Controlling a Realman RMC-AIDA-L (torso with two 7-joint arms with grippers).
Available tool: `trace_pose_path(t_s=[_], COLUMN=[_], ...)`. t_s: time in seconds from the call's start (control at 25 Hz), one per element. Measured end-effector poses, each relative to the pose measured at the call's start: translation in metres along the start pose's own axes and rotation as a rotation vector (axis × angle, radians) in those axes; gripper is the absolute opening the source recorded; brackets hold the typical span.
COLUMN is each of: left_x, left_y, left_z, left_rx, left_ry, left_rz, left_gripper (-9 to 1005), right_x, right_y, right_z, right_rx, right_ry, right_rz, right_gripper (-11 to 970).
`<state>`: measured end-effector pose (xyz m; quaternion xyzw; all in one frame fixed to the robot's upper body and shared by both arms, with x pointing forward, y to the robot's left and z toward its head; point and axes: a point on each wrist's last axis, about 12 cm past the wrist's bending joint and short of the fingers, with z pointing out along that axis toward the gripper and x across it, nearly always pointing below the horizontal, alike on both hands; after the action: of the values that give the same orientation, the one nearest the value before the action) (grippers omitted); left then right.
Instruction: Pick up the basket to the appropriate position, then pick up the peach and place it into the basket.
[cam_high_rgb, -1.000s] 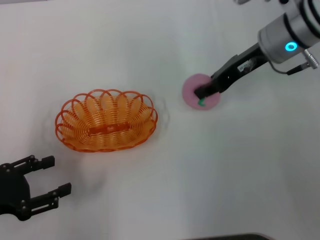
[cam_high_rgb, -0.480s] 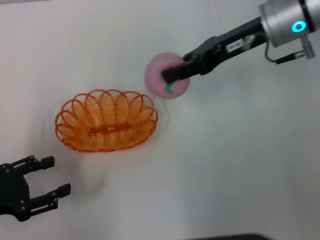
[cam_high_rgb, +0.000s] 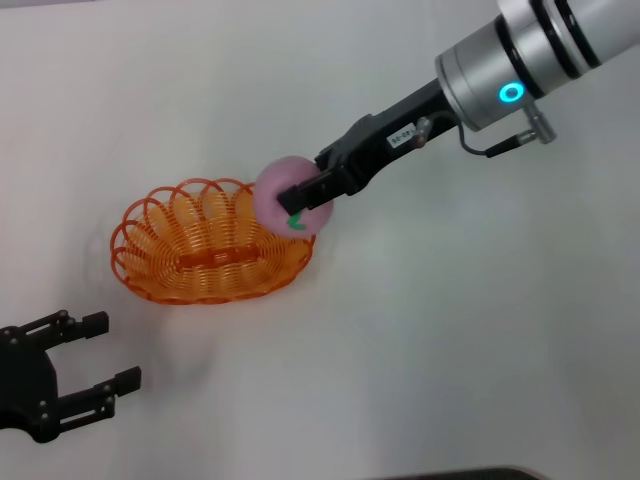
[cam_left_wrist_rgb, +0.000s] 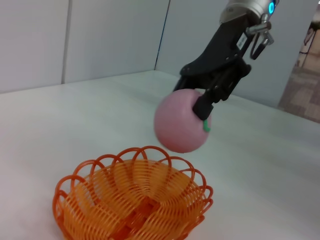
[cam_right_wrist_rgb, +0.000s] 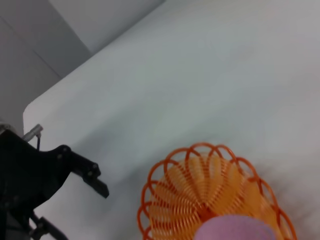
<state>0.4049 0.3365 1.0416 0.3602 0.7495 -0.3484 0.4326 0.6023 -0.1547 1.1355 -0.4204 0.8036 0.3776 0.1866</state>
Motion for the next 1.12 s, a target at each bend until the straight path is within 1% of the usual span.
trace_pose_path(t_s=[0.08,0.32,0.52,0.68,0.84,0.96,1.12], left_x=[0.0,-0.001,-0.001,-0.001,-0.002,-0.001,-0.001], left_y=[0.0,0.001,0.001,0.001,0.0,0.0,0.0], left_z=[0.0,0.001,0.001,0.001,0.001,0.001,0.001], left_rx=[0.002,0.004,0.004,0.005,0.007,0.008,0.009], left_ry=[-0.001,-0.002,-0.002,-0.003,-0.004,-0.004,-0.005], left_rz=[0.001,0.003,0.004,0.004,0.004,0.003,0.0], left_gripper=[754,754,754,753,753,753,753], right_x=[-0.001,0.0,0.001,0.007,0.028,0.054,0.102], right_y=[0.0,-0.001,0.001,0.0,-0.001,-0.002,-0.002], right_z=[0.002,0.003,0.005,0.001,-0.007,-0.014,-0.018], right_rx=[0.0,-0.009,-0.033,-0.053,-0.069,-0.058,-0.012], right_ry=[-0.023,-0.052,-0.076,-0.139,-0.239,-0.3,-0.353], right_rz=[-0.007,-0.014,-0.036,-0.057,-0.113,-0.152,-0.225], right_gripper=[368,625,766,871,954,951,947])
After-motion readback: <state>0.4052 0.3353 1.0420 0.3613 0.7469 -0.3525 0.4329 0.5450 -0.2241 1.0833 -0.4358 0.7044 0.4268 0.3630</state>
